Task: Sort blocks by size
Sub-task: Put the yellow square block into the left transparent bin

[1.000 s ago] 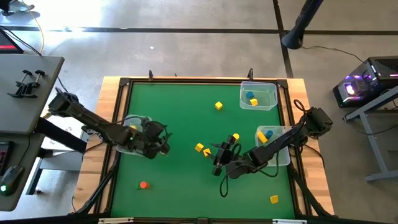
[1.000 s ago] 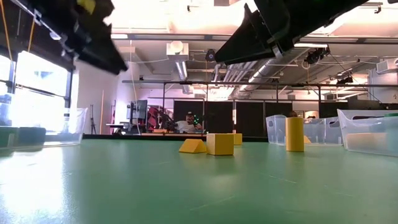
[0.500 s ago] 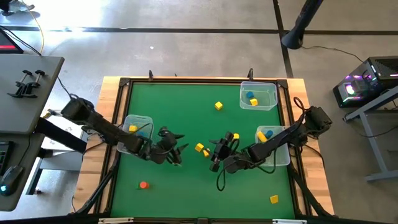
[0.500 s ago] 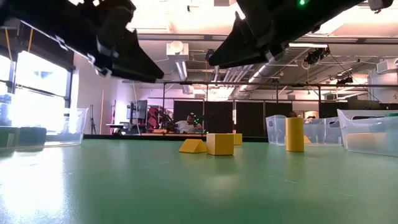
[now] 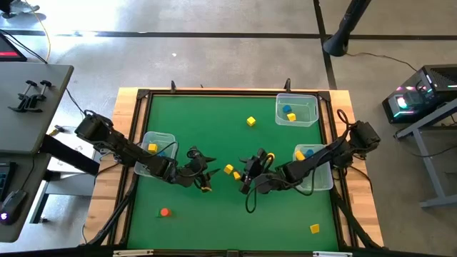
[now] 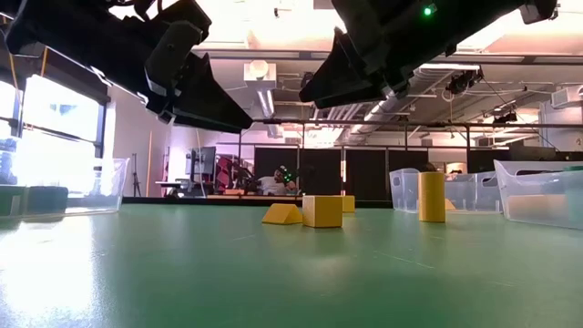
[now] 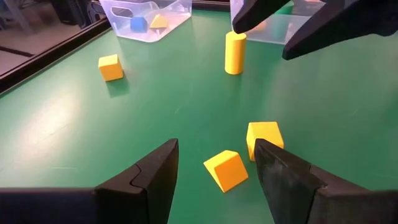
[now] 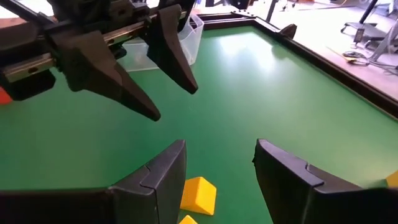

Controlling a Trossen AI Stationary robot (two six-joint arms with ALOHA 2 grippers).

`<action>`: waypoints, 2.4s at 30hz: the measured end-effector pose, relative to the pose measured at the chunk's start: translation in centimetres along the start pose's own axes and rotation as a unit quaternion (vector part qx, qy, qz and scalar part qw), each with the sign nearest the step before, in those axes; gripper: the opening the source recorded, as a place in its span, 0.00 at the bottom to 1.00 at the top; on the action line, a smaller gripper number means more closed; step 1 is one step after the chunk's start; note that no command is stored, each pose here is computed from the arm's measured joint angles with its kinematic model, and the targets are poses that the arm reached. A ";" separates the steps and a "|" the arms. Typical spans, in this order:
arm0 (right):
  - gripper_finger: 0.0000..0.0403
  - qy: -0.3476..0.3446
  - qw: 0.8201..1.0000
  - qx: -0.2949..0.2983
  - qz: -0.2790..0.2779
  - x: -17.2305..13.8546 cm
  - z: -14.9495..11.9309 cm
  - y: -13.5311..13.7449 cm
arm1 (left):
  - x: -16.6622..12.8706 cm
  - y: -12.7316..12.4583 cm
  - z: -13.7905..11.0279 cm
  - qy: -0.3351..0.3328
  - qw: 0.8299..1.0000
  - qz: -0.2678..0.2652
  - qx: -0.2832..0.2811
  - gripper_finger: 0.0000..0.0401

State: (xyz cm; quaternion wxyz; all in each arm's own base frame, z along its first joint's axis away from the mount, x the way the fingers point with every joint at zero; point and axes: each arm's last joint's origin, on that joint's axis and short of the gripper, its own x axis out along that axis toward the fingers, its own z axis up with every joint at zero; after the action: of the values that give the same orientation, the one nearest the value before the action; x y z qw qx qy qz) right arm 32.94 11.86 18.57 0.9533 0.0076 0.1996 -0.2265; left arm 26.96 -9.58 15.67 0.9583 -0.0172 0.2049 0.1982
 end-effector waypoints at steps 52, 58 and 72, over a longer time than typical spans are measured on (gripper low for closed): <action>0.57 0.259 0.952 0.086 -0.136 12.8 -4.5 -20.6 | 0.1 0.2 0.0 0.003 1.000 0.006 0.004 0.49; 0.49 0.252 0.955 0.082 -0.132 13.0 -4.4 -20.5 | 0.1 0.2 0.0 0.004 1.000 0.006 0.004 0.49; 0.48 0.285 0.952 0.037 -0.104 13.5 -1.0 -20.9 | 0.2 0.3 0.0 0.004 1.000 0.007 0.003 0.49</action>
State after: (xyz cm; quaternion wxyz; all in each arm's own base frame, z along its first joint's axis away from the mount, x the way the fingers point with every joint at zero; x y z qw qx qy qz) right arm 34.50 -12.52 14.04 0.8269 0.0862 0.4542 -0.3202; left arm 27.01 -9.27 15.62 0.9563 -0.0138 0.2092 0.2040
